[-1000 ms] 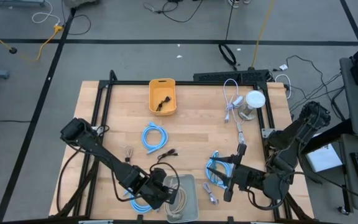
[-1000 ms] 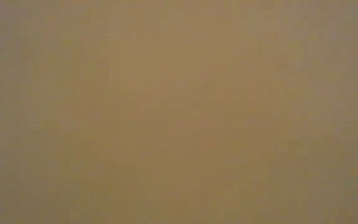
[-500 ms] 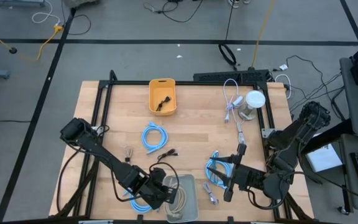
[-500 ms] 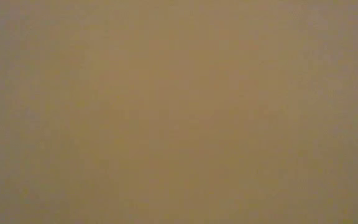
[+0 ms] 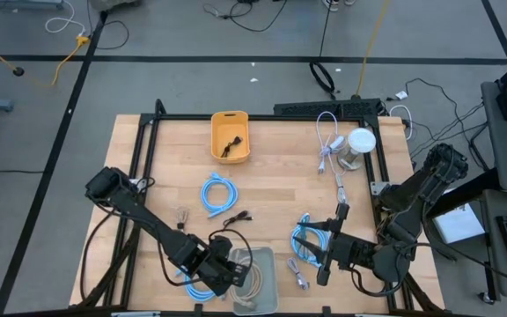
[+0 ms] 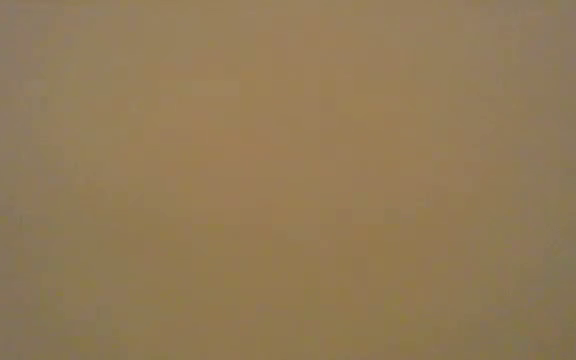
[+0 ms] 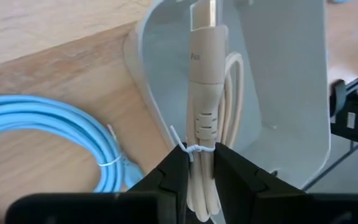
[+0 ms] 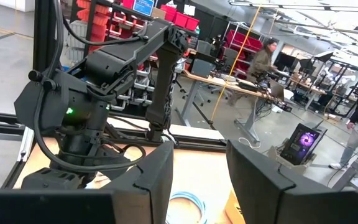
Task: Pick & Place USB Port
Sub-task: Put the brown video cable into the gray bin
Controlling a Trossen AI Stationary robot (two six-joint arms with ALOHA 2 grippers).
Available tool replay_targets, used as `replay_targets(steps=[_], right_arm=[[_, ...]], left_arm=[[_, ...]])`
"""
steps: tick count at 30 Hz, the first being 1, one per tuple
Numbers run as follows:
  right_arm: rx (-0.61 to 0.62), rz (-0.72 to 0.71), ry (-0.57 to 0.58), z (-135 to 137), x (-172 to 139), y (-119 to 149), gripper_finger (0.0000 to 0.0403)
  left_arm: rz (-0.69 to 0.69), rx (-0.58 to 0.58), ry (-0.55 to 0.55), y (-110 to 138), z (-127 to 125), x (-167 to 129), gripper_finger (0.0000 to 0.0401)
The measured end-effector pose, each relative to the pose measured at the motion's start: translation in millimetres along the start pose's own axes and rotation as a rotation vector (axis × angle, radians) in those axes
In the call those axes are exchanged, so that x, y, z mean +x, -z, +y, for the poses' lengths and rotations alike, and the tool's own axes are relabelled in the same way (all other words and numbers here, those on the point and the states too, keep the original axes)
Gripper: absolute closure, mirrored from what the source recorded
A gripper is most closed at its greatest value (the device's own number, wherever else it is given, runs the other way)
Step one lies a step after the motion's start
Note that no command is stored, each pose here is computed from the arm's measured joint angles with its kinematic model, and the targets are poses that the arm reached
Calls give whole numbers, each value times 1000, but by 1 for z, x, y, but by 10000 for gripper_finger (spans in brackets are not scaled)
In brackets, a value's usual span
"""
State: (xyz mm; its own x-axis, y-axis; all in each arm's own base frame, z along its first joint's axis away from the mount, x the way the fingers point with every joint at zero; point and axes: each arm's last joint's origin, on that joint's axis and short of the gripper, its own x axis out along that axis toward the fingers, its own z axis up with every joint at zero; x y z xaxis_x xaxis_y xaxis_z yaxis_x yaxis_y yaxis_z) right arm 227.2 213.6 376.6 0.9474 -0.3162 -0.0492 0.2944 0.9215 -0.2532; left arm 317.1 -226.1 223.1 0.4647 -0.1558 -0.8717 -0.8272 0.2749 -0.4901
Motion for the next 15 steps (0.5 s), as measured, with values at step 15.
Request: replay_targets(steps=[15], right_arm=[[3,1,16,-1,0,0,261]], left_arm=[[-9,43,15,0,-1,0,272]])
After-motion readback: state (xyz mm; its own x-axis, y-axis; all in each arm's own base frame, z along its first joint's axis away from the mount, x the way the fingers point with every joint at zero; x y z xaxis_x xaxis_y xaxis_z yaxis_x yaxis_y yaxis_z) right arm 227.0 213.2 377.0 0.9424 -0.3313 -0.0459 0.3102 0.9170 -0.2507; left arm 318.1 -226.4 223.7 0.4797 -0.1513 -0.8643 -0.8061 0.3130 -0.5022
